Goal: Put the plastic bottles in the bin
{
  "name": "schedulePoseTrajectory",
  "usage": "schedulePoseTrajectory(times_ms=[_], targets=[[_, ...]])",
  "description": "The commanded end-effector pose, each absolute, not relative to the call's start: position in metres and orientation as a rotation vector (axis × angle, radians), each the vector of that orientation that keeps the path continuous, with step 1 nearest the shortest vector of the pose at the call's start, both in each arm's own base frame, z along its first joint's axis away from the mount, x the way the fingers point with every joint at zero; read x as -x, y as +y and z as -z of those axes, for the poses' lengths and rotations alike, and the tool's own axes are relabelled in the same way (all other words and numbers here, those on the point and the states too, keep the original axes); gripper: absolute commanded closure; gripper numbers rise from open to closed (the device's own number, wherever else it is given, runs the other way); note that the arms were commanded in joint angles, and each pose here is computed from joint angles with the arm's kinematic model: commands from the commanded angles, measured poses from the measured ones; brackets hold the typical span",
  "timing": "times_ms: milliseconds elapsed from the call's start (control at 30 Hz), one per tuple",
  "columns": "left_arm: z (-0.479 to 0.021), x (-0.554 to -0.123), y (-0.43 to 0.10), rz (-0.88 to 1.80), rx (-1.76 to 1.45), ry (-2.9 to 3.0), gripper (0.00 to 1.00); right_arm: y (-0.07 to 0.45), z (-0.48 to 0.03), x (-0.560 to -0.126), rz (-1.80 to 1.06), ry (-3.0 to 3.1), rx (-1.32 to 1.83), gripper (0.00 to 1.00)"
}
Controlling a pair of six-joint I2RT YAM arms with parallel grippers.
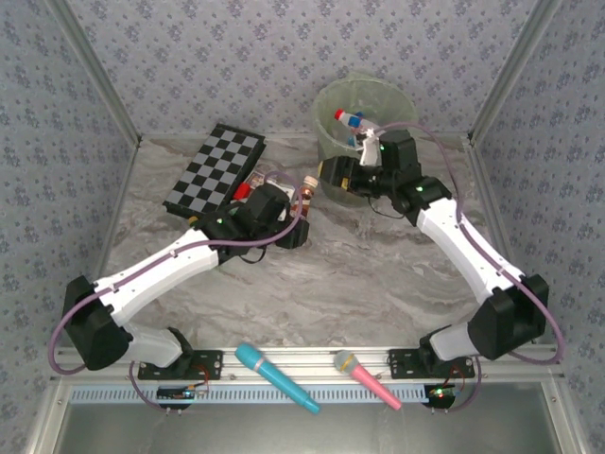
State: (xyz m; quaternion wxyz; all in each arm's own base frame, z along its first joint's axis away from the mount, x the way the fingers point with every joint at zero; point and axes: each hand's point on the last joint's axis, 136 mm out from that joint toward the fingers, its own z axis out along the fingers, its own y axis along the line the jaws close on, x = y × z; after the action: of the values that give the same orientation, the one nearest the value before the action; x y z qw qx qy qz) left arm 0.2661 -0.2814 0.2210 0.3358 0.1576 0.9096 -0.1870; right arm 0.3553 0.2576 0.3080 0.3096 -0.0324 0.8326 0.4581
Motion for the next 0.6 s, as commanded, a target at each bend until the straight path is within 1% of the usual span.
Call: schedulePoseTrajectory(times_ms=[0,67,300,500,567], targets=[[-0.246,-0.263,-0.282,0.505,-0.426,2.314,0.37,0.279,-0.326,-0.354,-1.299,2.167,0.16,0.4],[-0.249,-0.261,-0.281,0.508,-0.425,2.307,0.37,0.287,-0.322,-0.353,-1.317,2.198,0.187,0.43],[-0.254,-0.26,-0.277,0.508,-0.414,2.294,0.37,0.3,-0.306,-0.345,-1.341,2.281,0.249,0.46],[-0.254,-0.26,-0.278,0.509,-0.415,2.295,0.37,0.295,-0.294,-0.341,-1.316,2.341,0.231,0.45],[-0.253,-0.26,-0.279,0.508,-0.419,2.296,0.37,0.29,-0.289,-0.343,-1.288,2.361,0.202,0.4]])
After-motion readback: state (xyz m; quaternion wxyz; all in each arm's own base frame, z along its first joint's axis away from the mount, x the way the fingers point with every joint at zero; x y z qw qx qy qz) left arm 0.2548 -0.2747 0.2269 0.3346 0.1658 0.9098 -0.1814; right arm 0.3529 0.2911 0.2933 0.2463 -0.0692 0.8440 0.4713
